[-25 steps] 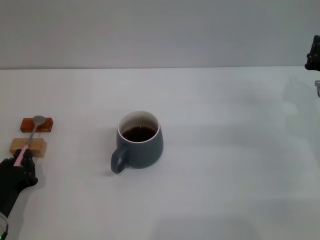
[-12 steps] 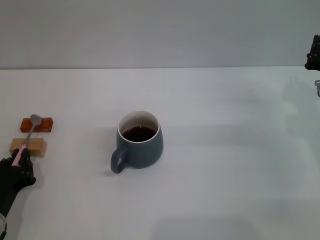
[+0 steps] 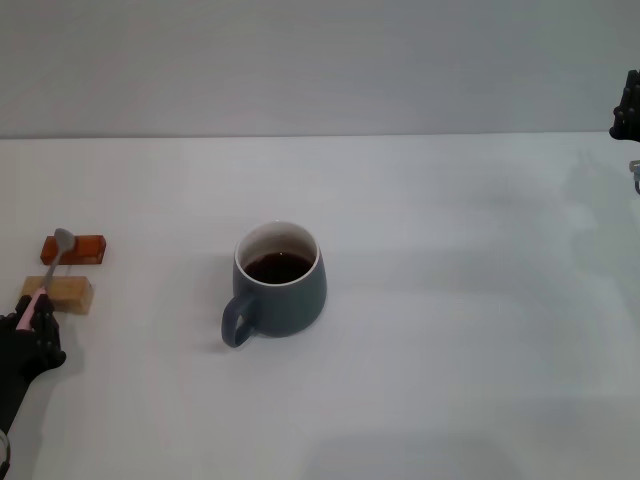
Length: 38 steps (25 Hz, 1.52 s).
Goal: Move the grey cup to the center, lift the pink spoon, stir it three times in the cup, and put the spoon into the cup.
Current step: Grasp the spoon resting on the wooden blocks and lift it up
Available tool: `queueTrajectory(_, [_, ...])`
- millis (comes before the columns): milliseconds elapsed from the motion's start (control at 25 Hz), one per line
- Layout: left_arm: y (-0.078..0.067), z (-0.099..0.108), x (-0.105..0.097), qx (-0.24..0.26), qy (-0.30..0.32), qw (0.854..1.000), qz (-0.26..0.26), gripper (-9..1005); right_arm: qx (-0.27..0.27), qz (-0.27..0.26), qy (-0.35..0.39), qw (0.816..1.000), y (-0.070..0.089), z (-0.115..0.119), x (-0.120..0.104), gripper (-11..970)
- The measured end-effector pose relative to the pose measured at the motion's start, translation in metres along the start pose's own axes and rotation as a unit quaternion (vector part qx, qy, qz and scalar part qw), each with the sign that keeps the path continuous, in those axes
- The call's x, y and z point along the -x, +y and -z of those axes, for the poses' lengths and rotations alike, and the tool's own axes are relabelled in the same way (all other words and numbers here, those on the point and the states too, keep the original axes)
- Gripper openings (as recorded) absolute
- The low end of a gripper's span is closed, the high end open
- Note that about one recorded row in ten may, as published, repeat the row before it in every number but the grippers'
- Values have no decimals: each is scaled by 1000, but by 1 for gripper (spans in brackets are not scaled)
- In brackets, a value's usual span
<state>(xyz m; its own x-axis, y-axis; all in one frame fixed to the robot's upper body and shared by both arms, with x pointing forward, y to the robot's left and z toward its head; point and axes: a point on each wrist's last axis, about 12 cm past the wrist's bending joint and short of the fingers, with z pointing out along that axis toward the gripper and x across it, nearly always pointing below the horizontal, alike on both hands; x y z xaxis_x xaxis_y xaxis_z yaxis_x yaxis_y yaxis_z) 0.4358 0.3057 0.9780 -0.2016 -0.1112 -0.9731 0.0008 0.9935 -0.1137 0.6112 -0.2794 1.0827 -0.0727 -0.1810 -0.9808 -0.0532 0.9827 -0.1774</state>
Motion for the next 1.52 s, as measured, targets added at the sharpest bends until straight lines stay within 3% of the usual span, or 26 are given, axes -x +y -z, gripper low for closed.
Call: queueTrajectory(1520, [-1, 2, 12, -18, -50, 998, 44, 145, 0, -1, -4, 1000, 0, -2, 3, 51])
